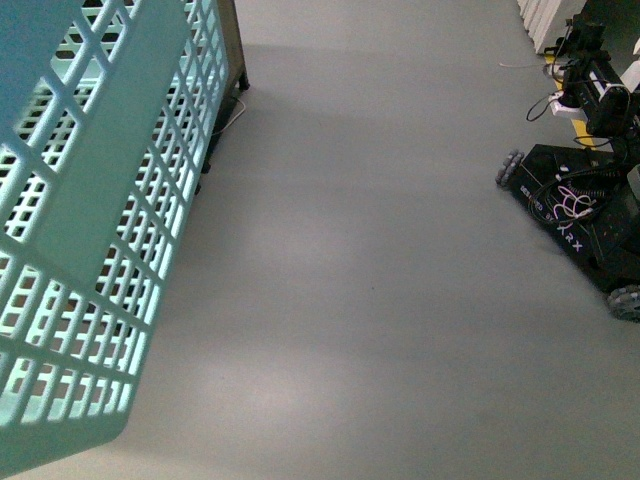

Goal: Pick mango and avocado into basket

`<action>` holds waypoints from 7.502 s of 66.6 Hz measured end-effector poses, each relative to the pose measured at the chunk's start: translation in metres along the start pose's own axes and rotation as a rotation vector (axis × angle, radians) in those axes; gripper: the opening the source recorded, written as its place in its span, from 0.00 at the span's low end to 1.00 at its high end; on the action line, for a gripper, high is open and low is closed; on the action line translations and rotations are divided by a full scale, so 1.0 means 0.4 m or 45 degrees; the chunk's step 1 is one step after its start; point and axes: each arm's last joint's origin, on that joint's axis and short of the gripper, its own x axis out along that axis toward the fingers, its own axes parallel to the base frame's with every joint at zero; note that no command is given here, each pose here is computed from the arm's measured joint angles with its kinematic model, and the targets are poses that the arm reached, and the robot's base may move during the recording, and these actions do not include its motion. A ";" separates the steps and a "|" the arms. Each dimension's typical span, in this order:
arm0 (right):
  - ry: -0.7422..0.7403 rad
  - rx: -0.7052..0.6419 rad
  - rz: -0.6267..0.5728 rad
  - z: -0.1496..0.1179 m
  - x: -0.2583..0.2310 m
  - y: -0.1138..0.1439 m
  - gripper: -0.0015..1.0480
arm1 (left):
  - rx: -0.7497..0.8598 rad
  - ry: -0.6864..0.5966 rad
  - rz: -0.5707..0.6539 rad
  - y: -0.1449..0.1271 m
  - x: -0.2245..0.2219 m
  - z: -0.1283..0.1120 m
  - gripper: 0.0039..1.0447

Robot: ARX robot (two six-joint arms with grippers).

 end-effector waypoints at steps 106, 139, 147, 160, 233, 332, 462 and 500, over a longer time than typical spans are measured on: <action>0.001 0.000 0.002 0.000 0.000 0.000 0.92 | 0.006 -0.011 0.002 0.001 0.001 0.002 0.12; 0.001 0.000 0.002 0.000 0.000 0.000 0.92 | 0.005 -0.012 0.002 0.001 0.001 0.002 0.12; 0.001 0.000 0.001 0.000 0.000 0.000 0.92 | 0.005 -0.008 0.002 0.001 0.001 0.002 0.12; 0.002 0.000 0.005 0.000 0.000 0.000 0.92 | 0.006 -0.012 0.002 0.000 0.001 0.002 0.12; 0.002 -0.001 0.009 -0.001 0.000 0.000 0.92 | 0.038 -0.071 0.000 0.000 0.000 0.013 0.12; 0.614 0.356 -0.346 -0.011 0.011 -0.021 0.92 | 0.987 1.160 0.104 -0.032 0.233 -0.548 0.12; 1.059 1.376 -1.235 -0.471 0.613 -0.522 0.92 | 0.989 1.158 0.104 -0.032 0.233 -0.548 0.12; 1.096 1.349 -1.296 -0.529 0.664 -0.558 0.92 | 0.988 1.159 0.104 -0.032 0.233 -0.548 0.12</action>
